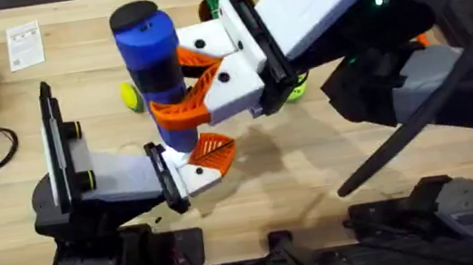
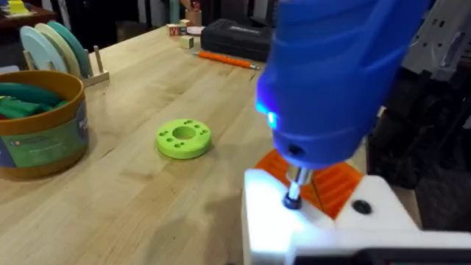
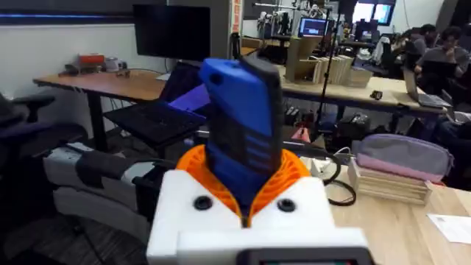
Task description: Pick up the gripper from the table and insert it into the empty holder that is missing its gripper. Then pick up a screw, insert it into the mounting hole, and use the screwdriver to tighten it. Finally, clean up the table by picking up the vegetable and placing it into the bucket.
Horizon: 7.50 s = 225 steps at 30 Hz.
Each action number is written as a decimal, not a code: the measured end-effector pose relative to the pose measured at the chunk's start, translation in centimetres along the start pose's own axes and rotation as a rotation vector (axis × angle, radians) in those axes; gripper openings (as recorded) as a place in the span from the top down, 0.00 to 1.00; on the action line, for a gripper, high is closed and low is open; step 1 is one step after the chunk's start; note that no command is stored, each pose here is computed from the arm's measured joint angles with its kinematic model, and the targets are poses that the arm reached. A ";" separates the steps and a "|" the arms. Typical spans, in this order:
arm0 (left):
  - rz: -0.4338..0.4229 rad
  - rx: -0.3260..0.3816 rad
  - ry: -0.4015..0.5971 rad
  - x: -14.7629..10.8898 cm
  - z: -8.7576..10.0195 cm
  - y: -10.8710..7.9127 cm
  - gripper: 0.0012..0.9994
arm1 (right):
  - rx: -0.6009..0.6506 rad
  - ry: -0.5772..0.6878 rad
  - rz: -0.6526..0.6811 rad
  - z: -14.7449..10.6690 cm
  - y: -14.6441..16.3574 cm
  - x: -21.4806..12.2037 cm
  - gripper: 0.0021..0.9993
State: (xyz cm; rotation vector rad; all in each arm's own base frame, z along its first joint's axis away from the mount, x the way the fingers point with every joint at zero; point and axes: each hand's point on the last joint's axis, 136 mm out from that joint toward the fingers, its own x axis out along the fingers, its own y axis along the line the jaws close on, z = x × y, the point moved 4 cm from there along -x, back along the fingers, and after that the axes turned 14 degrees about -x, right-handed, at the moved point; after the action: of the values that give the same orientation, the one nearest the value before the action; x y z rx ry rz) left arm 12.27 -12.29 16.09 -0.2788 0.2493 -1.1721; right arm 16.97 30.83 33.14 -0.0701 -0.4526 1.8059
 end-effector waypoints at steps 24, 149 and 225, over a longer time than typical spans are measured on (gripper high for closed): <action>0.000 0.000 0.000 0.0 0.0 0.0 1.00 | 0.012 0.008 0.007 -0.1 -0.1 0.0 0.98; 0.000 0.004 0.000 0.0 0.0 0.0 0.42 | 0.403 1.847 -0.461 -14.7 -3.1 -40.7 0.02; 1.498 -1.287 0.723 -6.9 1.2 27.6 0.01 | 0.768 1.245 -1.407 -3.8 -4.1 -34.6 0.01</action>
State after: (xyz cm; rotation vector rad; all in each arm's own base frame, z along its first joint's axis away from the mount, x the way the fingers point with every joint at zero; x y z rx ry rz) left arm 34.08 4.17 8.15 -0.5982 1.5384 0.5818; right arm 31.68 0.23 24.57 -0.2386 0.9163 0.2209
